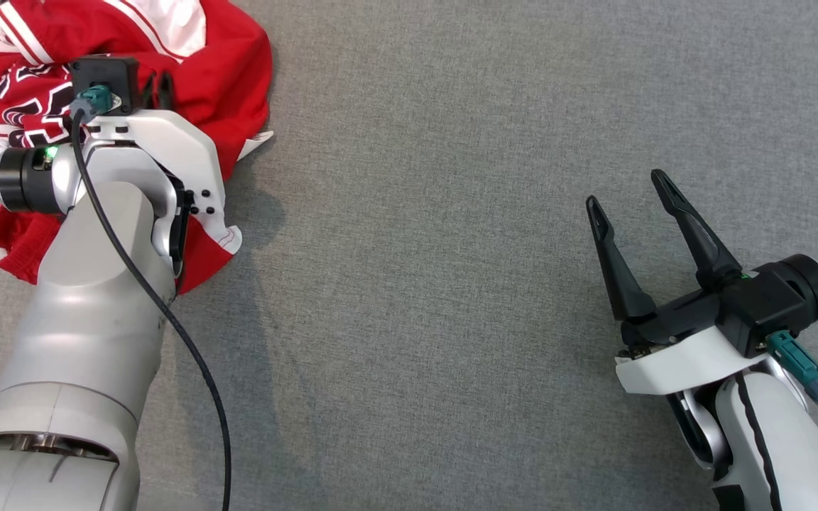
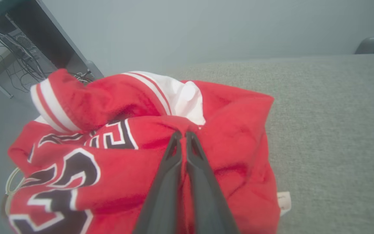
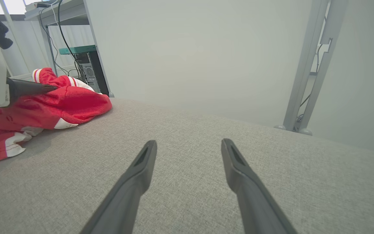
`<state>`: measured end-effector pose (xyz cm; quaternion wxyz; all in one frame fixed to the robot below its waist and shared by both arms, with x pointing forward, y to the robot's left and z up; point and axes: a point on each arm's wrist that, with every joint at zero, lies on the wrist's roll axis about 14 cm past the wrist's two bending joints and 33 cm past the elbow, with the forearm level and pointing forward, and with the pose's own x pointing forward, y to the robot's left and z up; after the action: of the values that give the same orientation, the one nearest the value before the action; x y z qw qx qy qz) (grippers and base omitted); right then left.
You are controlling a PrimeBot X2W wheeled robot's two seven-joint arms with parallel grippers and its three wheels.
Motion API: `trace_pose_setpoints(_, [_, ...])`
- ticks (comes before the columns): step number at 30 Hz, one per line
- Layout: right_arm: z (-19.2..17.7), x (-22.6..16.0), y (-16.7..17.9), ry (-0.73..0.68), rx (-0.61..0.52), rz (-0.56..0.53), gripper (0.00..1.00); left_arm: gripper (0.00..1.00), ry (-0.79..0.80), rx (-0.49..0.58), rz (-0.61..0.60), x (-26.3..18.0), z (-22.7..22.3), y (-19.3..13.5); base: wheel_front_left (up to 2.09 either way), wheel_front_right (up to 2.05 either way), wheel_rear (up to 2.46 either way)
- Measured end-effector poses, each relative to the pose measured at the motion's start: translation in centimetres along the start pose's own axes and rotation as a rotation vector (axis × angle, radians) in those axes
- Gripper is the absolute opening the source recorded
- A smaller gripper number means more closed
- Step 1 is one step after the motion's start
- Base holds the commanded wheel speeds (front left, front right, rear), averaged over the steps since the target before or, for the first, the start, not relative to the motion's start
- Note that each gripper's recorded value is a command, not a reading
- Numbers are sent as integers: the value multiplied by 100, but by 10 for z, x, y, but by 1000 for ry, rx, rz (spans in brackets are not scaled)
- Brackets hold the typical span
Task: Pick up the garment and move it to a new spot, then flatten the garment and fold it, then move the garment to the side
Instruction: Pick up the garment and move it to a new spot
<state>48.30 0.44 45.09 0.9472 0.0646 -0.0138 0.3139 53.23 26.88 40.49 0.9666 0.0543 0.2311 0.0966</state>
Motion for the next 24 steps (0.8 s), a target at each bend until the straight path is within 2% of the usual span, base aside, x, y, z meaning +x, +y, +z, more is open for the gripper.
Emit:
trace_pose_setpoints(11, [18,-2,8,-30,-4,1,100,0,-311,-25,27,-19,76,7,0,0,0])
trace_pose_setpoints(14, [27,-3,12,-50,1,1,100,0,-424,-18,40,-33,104,13,0,0,0])
trace_pose_setpoints(18, [39,-8,13,-70,-6,-12,100,0,-491,-17,32,-52,113,13,0,0,0])
trace_pose_setpoints(24, [55,-21,11,-93,-12,-45,100,0,-649,3,22,-81,158,15,0,0,0])
